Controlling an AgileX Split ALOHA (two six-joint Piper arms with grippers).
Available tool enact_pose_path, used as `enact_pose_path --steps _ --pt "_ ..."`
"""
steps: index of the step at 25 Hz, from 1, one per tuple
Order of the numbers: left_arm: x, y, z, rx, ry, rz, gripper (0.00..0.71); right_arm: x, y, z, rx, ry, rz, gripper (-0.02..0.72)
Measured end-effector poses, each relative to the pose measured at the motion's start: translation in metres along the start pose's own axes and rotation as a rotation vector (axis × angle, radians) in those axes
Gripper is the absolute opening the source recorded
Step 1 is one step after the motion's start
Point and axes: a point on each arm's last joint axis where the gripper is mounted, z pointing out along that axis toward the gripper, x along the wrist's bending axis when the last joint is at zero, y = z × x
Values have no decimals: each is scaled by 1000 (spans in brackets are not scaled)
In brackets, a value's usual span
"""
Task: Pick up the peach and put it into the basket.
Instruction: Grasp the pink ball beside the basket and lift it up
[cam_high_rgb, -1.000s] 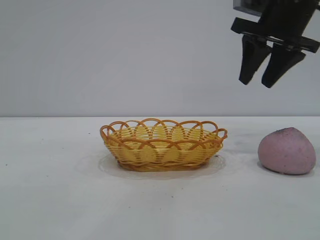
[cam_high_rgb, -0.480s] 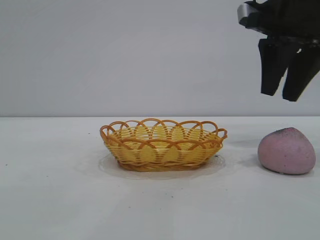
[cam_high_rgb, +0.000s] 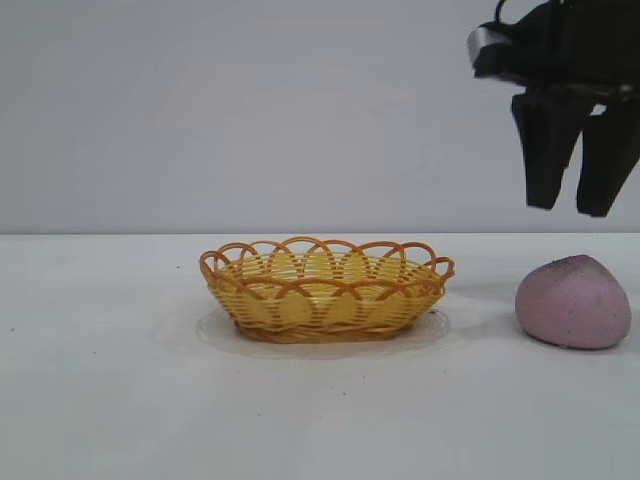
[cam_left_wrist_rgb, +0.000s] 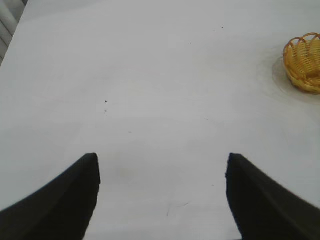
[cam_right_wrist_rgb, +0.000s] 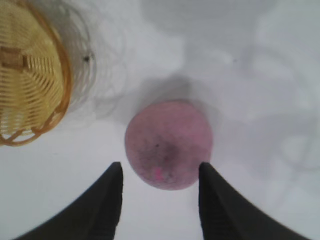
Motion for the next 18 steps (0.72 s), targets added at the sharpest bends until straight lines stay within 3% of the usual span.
enact_pose_path --steps 1,2,6,8,9,15,18 --pt "0 0 0 0 0 0 470 -1 1 4 5 -2 0 275" --pt "0 0 0 0 0 0 470 -1 2 7 7 -2 1 275" --pt "0 0 0 0 0 0 470 -2 4 19 27 -3 -4 89" --pt "0 0 0 0 0 0 470 -2 4 20 27 -3 -20 55" --pt "0 0 0 0 0 0 470 -2 5 19 25 -4 -23 0" --pt "0 0 0 0 0 0 470 2 13 -21 -72 -4 -44 0" --pt "0 0 0 0 0 0 470 8 19 -55 -165 26 -42 0"
